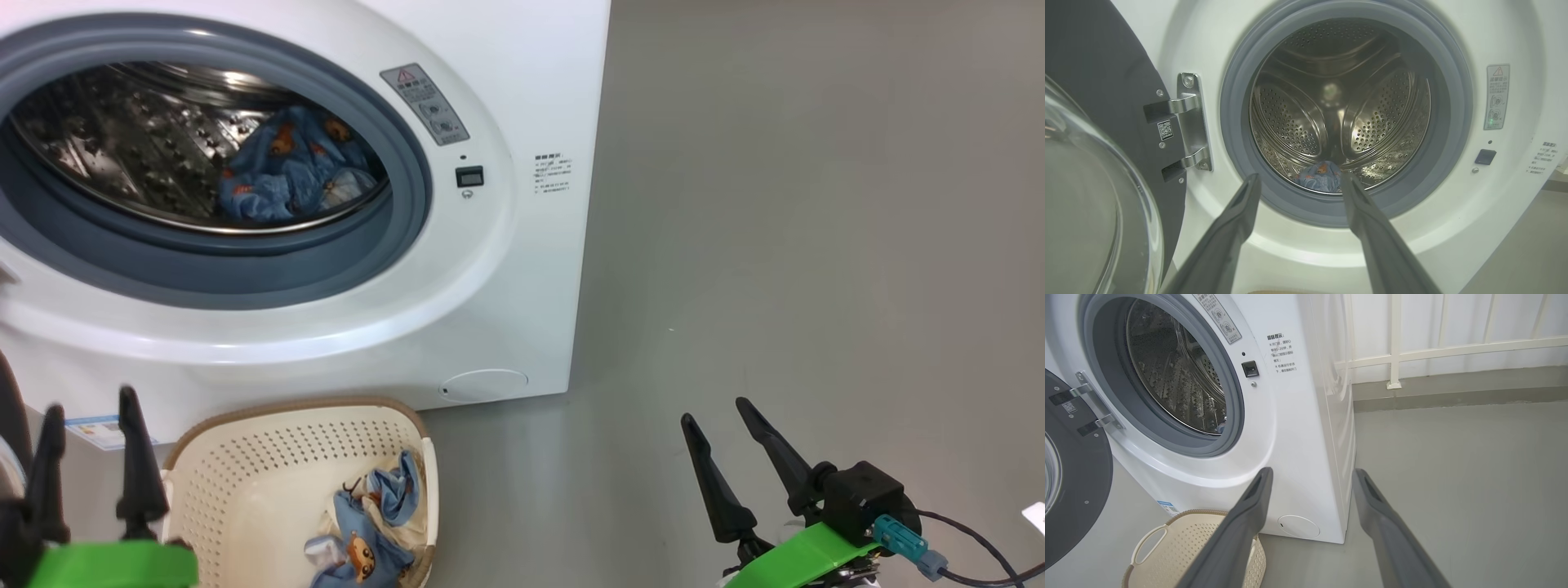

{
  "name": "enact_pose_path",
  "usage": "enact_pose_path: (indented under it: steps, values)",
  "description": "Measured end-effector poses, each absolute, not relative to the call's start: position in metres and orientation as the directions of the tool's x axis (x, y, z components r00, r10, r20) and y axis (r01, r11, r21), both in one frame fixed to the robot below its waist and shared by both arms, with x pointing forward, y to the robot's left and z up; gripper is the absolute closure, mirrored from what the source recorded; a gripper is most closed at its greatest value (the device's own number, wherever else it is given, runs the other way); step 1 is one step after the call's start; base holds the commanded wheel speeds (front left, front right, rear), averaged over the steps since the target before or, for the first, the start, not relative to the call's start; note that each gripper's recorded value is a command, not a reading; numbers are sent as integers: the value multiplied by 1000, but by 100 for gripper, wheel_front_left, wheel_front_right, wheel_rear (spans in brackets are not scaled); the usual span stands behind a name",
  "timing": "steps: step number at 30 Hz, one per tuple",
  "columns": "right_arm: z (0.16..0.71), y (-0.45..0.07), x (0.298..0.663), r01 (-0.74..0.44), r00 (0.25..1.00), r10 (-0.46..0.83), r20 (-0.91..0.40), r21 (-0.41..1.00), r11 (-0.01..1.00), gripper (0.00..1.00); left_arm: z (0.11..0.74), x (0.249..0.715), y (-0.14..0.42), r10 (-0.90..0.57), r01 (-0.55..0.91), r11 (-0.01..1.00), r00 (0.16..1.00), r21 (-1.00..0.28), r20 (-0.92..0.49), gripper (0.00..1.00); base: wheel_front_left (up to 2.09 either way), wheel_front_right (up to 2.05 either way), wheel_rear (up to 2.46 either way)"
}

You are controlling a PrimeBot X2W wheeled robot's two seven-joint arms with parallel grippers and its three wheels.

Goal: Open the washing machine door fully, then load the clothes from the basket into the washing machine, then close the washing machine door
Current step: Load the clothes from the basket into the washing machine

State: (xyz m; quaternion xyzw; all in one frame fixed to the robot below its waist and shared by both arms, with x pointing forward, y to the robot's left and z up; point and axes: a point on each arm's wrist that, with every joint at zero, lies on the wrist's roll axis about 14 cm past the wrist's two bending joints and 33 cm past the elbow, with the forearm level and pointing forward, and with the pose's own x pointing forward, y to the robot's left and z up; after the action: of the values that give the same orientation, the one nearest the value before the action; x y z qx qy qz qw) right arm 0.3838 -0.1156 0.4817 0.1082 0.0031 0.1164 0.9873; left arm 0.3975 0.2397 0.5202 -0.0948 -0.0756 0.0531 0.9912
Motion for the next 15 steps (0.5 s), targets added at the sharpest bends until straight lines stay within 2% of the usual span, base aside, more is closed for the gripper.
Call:
enact_pose_path:
  steps: [5,9,15]
  values:
    - [488,-115,382,-234,972,232,36,211,949,0,512,380,238,126,-103,977,985,-186,114,0,0,0,0]
    - [489,-116,382,-232,973,229,39,209,950,0,507,372,228,87,-74,989,992,-129,94,0,0,0,0]
    - [484,-119,376,-220,975,220,23,213,952,0,498,361,227,90,-81,988,994,-129,65,0,0,0,0]
